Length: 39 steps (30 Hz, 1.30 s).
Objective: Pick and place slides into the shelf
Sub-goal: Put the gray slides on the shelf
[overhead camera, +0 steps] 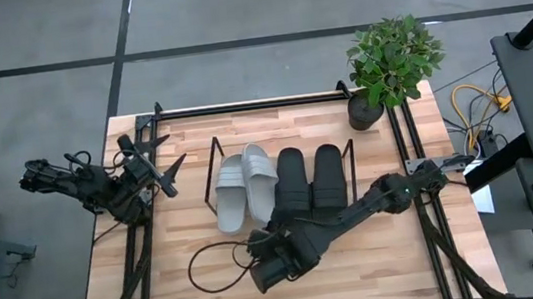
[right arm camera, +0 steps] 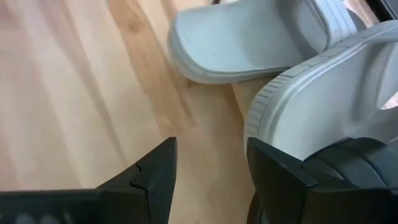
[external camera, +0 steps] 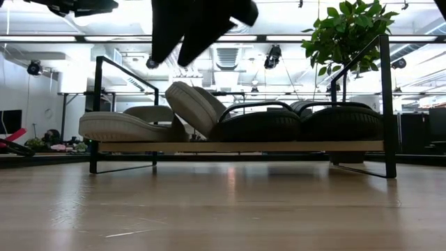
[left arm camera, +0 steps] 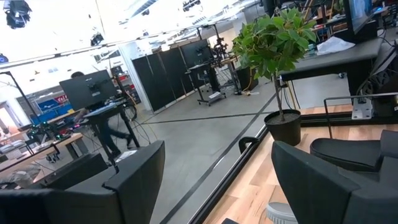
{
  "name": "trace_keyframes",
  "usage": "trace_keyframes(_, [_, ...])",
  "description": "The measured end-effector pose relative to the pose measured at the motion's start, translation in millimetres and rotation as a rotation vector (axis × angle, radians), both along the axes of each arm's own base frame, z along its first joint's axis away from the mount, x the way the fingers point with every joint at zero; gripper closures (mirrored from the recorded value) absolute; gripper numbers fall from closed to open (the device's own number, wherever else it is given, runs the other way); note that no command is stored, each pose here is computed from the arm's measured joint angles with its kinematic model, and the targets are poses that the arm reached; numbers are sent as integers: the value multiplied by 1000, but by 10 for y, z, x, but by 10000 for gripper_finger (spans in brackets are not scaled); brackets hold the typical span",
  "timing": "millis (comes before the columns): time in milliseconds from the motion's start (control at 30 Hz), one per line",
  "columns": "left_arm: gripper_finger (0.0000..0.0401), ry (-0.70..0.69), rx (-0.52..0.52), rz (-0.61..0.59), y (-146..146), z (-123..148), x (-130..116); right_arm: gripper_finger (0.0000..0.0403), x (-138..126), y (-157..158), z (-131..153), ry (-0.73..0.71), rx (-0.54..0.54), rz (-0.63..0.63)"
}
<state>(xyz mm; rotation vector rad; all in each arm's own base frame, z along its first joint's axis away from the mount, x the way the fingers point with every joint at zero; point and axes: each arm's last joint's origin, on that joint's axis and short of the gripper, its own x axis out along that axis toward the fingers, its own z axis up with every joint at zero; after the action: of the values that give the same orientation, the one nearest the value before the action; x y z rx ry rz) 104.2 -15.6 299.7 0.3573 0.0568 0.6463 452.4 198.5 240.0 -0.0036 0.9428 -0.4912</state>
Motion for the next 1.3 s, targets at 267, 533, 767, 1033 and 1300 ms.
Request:
trace_keyframes(267, [122, -64, -82, -6, 3, 4, -7, 226, -187, 112, 417, -33, -142, 177])
trace_keyframes(533, [122, -163, -211, -21, 8, -17, -22, 245, -236, 88, 529, 10, -505, 248])
trace_keyframes(767, [122, -211, -278, -120, 2, -32, -47, 252, -131, -144, 475, 60, -484, 232])
trace_keyframes(1033, [122, -207, -269, -155, 0, -50, -62, 253, -61, -271, 661, 31, -284, 410])
trace_keyframes(1300, [122, -213, -272, -156, 6, -62, -76, 269, 106, -437, 965, -191, 57, 853])
